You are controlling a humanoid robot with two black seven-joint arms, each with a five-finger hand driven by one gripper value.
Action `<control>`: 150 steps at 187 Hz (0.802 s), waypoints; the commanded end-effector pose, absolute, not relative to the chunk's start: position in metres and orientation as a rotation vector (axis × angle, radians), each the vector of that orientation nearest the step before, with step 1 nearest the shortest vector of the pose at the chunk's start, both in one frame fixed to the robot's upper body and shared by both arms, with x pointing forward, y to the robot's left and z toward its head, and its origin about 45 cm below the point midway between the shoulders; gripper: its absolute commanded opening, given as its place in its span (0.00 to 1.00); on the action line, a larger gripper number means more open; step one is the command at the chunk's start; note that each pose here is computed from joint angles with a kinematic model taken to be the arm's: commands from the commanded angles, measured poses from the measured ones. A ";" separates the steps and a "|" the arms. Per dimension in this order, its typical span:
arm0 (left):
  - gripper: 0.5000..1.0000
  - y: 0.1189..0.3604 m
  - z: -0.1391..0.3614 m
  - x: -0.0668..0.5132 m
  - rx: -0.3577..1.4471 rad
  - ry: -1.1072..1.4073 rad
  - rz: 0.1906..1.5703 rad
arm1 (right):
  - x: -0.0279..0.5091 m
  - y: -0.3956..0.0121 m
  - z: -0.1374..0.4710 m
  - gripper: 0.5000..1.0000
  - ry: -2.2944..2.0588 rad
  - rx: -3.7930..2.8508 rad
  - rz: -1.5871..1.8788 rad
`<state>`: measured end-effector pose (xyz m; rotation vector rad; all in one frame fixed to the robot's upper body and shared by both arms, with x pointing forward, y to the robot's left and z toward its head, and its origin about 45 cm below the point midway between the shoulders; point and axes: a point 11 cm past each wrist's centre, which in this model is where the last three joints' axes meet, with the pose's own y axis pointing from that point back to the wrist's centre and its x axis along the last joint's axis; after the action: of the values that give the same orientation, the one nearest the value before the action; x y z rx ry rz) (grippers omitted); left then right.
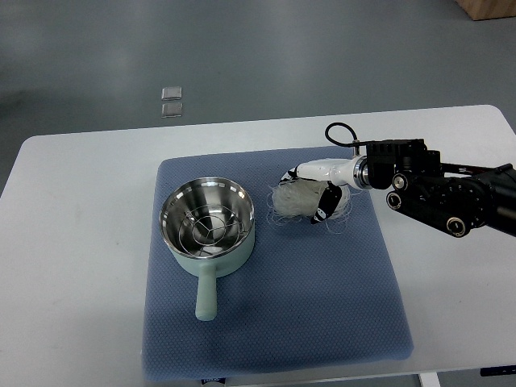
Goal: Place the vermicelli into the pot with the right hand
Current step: 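Lower the open right hand onto the white vermicelli bundle, then lift the vermicelli with the right hand and carry it over the pot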
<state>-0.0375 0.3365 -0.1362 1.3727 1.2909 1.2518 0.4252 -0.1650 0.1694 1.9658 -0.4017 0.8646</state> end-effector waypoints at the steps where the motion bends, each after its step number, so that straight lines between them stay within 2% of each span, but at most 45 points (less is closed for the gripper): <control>1: 1.00 0.336 -0.136 -0.038 1.373 1.291 1.252 | 0.426 -0.163 0.170 0.24 -0.399 1.959 0.879; 2: 1.00 0.336 -0.136 -0.038 1.374 1.292 1.251 | 0.426 -0.163 0.171 0.15 -0.399 1.958 0.881; 3: 1.00 0.336 -0.136 -0.038 1.374 1.292 1.251 | 0.426 -0.163 0.171 0.15 -0.399 1.958 0.881; 4: 1.00 0.336 -0.136 -0.038 1.373 1.291 1.252 | 0.426 -0.163 0.171 0.05 -0.399 1.958 0.881; 5: 1.00 0.336 -0.136 -0.038 1.373 1.291 1.252 | 0.426 -0.163 0.171 0.05 -0.399 1.958 0.881; 6: 1.00 0.336 -0.136 -0.038 1.374 1.292 1.251 | 0.427 -0.163 0.171 0.00 -0.401 1.957 0.881; 52: 1.00 0.336 -0.136 -0.038 1.373 1.291 1.252 | 0.441 -0.172 0.190 0.00 -0.542 1.940 0.952; 70: 1.00 0.336 -0.136 -0.038 1.373 1.291 1.252 | 0.452 -0.174 0.214 0.00 -0.615 1.941 1.001; 113: 1.00 0.336 -0.136 -0.038 1.373 1.291 1.252 | 0.454 -0.134 0.283 0.00 -0.701 2.128 1.055; 150: 1.00 0.336 -0.136 -0.038 1.374 1.292 1.251 | 0.439 -0.088 0.297 0.00 -0.611 2.274 1.044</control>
<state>-0.0377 0.3365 -0.1362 1.3740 1.2907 1.2504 0.4479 -0.1136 0.2924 2.1999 -0.6711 1.0557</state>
